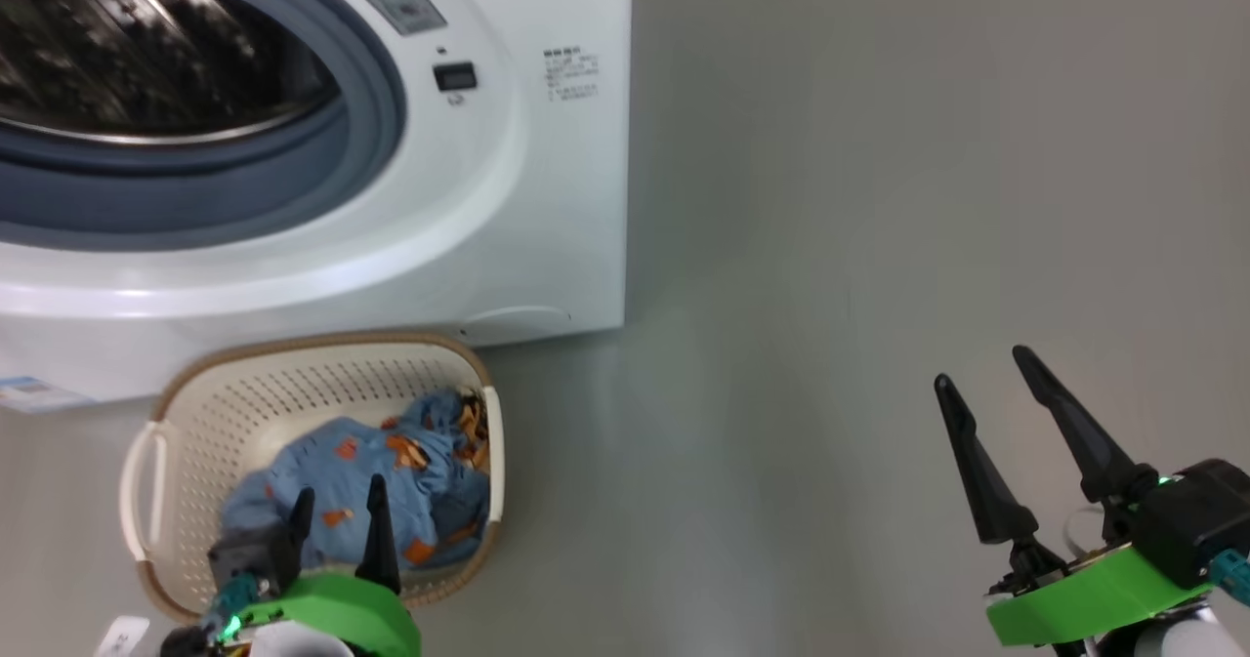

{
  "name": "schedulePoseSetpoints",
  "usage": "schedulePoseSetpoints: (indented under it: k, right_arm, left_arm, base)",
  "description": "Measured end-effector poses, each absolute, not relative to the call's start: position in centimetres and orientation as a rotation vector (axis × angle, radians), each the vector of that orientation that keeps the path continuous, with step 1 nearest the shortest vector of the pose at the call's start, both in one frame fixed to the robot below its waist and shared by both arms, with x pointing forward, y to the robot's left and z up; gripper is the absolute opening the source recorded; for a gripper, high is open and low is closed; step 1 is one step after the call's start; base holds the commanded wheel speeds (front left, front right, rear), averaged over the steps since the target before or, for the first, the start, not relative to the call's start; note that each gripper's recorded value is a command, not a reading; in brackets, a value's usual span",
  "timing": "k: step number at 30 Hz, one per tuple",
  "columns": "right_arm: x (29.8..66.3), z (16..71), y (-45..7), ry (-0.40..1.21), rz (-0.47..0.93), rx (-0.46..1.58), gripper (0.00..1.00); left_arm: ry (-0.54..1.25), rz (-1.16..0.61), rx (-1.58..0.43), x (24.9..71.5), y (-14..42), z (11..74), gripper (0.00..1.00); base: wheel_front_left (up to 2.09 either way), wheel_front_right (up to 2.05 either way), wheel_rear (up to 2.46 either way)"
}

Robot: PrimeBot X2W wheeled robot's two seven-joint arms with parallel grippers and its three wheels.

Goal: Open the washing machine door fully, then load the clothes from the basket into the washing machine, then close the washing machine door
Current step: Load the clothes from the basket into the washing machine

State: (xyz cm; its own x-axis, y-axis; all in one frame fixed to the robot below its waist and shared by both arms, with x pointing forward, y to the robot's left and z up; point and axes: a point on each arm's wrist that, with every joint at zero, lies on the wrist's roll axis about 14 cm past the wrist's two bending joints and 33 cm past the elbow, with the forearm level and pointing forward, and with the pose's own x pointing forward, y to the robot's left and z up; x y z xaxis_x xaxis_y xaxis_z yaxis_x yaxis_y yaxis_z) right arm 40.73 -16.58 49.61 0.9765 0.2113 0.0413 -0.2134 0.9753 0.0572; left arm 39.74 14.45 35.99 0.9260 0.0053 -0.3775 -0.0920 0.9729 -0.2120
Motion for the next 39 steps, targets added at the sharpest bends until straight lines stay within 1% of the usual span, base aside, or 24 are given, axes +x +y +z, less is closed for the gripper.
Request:
schedulePoseSetpoints:
  k: [5,15,20,28,39]
  right_arm:
    - [42.0,47.7,-17.4,0.002,0.199,0.065,1.0]
    - [44.0,44.1,-19.2,0.072,0.157,0.047,1.0]
    - [44.3,42.2,-20.2,0.117,0.142,0.029,1.0]
    - [44.4,40.2,-20.9,0.169,0.127,0.021,1.0]
    - [44.8,38.8,-21.6,0.199,0.118,-0.001,1.0]
  left_arm:
    - [0.522,0.044,-0.199,41.0,14.0,31.4,1.0]
    - [0.714,0.006,-0.159,43.8,13.4,24.4,1.0]
    - [0.805,-0.008,-0.189,44.3,12.3,21.4,1.0]
    - [0.947,-0.035,-0.196,44.4,10.9,18.0,1.0]
    - [1.038,-0.006,-0.15,44.9,11.8,15.0,1.0]
  base:
    - [0.0,0.0,0.0]
    - [0.0,0.0,0.0]
    - [0.0,0.0,0.0]
    - [0.0,0.0,0.0]
    - [0.0,0.0,0.0]
